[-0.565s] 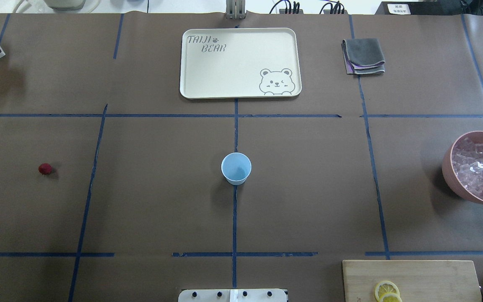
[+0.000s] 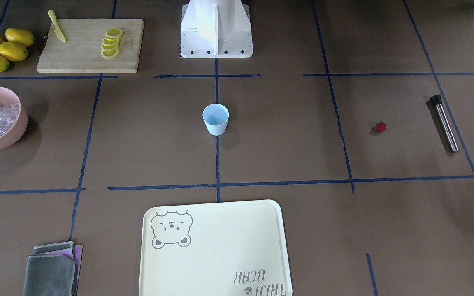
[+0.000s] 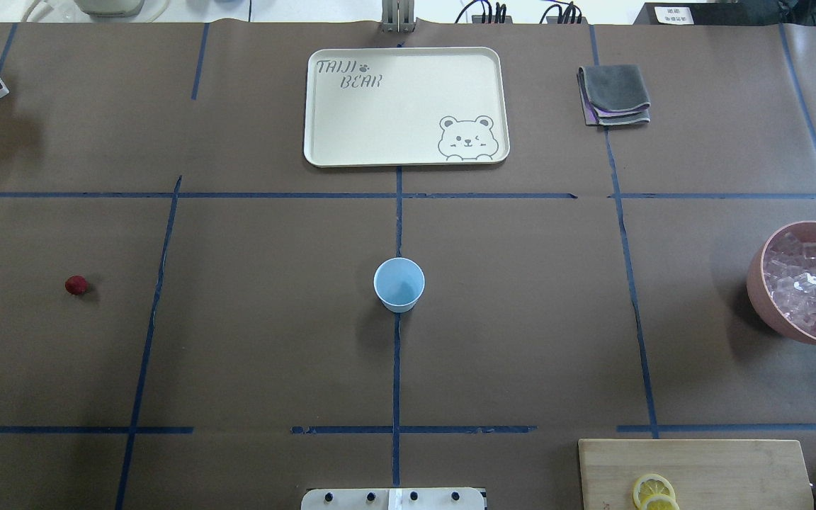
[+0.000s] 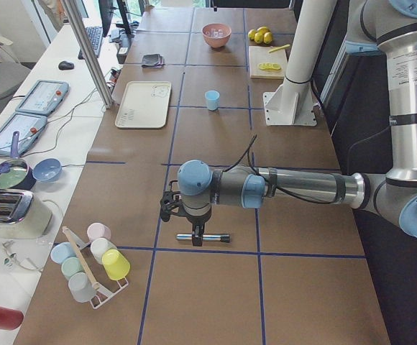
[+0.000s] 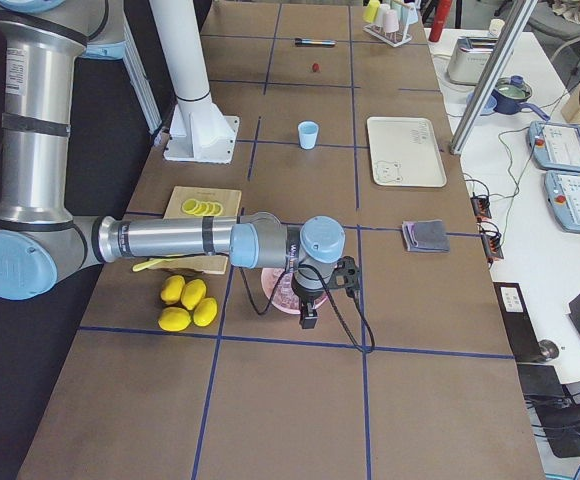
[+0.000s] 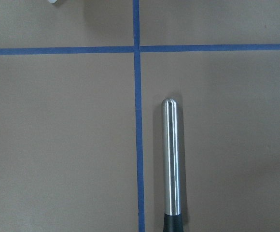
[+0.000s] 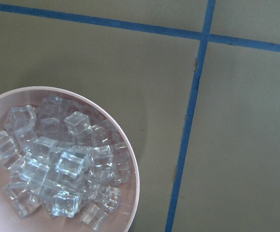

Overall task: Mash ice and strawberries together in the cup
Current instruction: 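Position the right gripper above the pink bowl of ice cubes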

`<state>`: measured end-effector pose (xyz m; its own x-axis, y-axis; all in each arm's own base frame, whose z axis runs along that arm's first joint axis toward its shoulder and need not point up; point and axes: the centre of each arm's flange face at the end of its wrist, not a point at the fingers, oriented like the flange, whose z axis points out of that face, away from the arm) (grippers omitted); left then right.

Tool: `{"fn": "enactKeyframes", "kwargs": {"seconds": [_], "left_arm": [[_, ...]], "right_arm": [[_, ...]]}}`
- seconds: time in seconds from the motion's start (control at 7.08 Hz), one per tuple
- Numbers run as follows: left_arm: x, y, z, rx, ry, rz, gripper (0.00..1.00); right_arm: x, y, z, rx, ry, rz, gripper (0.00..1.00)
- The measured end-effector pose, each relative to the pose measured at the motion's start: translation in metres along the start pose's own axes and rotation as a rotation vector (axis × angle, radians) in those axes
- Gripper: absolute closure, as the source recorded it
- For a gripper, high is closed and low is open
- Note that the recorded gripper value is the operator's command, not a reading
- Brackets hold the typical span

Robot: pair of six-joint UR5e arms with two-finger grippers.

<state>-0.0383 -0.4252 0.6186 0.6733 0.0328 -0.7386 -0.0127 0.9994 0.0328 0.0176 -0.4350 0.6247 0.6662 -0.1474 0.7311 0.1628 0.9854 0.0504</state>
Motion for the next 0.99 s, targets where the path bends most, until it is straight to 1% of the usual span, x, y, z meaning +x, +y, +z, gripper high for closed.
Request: {"fn": "enactKeyframes", "kwargs": {"seconds": [0.28, 0.57, 0.99], "left_arm": [[0.0, 0.0012, 0.001, -0.003, 0.001, -0.003, 0.0], [-0.001, 0.0031, 0.0023, -0.006, 0.001, -0.005, 0.0], [0.0009, 0.0034, 0.0005, -0.001, 0.001, 0.002, 0.0]], "right_arm": [[-0.0025, -0.0003, 0.0, 0.002, -0.022, 0.001, 0.0], [-0.0047, -0.0007, -0.0009, 0.005, -0.03, -0.003, 0.0], [-0.0072, -0.0024, -0.0019, 0.022, -0.035, -0.028, 0.0]]}}
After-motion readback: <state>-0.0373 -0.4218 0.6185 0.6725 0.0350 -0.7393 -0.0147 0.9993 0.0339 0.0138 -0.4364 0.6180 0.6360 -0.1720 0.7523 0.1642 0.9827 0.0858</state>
